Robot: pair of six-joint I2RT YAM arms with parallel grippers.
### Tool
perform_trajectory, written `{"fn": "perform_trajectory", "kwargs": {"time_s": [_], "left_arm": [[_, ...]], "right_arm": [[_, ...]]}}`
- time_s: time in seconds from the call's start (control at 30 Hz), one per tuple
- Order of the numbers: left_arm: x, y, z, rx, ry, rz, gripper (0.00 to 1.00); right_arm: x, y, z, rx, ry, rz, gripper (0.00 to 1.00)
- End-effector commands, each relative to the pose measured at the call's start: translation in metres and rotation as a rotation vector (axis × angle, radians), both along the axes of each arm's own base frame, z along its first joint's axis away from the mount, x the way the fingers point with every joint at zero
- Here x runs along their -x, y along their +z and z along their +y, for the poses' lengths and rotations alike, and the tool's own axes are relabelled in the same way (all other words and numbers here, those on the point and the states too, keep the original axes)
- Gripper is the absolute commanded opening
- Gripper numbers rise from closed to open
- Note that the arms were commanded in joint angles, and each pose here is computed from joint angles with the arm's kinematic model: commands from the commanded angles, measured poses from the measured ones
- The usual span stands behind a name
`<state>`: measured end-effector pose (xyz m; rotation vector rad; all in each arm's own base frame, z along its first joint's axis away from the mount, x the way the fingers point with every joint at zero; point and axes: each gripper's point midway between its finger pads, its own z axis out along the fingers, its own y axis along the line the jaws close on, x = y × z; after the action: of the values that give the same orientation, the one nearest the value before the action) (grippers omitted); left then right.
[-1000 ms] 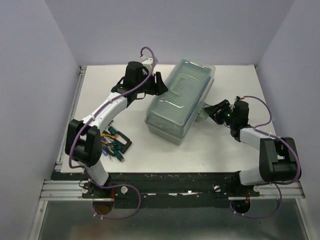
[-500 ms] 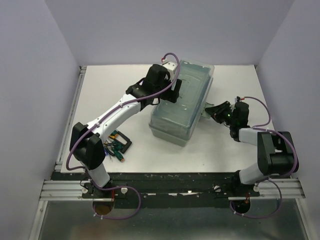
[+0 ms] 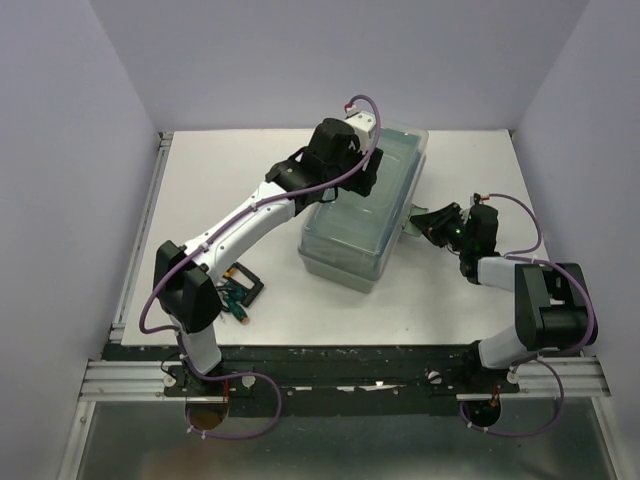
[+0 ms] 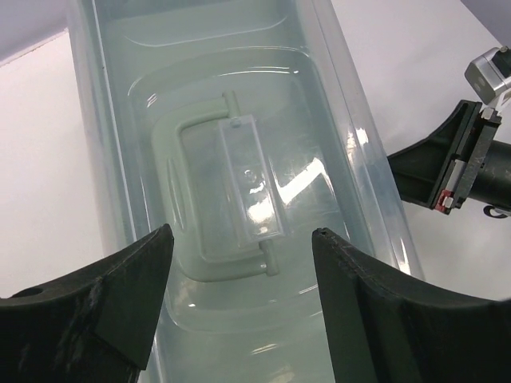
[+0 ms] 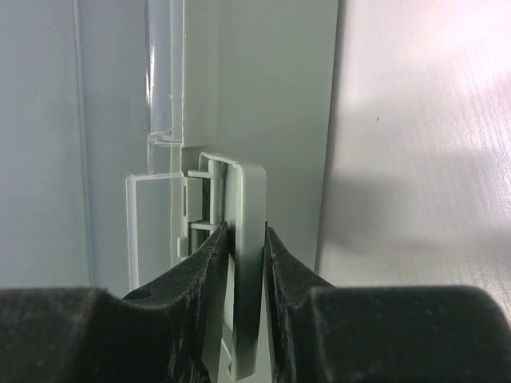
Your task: Pack the tool kit
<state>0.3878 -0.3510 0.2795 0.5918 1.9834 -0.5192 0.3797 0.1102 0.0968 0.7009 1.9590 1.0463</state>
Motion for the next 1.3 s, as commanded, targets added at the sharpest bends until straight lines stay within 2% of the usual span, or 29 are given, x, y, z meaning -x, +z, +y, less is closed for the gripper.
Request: {"fn": "perform_trajectory", "kwargs": {"time_s": [0.0,0.37,0.63,0.83,1.0,1.17,1.27], "left_arm": [[0.0,0.017,-0.005,0.009,-0.039,-0.044,0.8],[0.037,-0.006,-0.062,0.026,-0.228,0.071,0.81],[0.033,-0.045,-0.072,-0.137,-0.219,0.084,0.81],[0.025,-0.062,-0.067,-0.249,-0.182,0.041,0.71],[0.024,-0.073,-0.068,-0.374,-0.163,-0.026,0.51],[0.021,-0.071,-0.067,-0.494,-0.149,-0.123,0.43],[0.024,-0.071,-0.069,-0.505,-0.167,-0.13,0.44]], "right_arm": [[0.005,-0.002,0.008,-0.003,0.039,-0.012,0.32],[0.004,-0.003,0.006,0.002,0.032,-0.005,0.31],[0.005,-0.004,0.006,0.005,0.035,-0.004,0.31],[0.005,-0.005,0.006,0.006,0.033,-0.004,0.31],[0.005,-0.007,0.005,0.008,0.028,0.0,0.31],[0.005,-0.013,0.004,0.009,0.02,0.015,0.3],[0.005,-0.014,0.004,0.008,0.021,0.016,0.3]]}}
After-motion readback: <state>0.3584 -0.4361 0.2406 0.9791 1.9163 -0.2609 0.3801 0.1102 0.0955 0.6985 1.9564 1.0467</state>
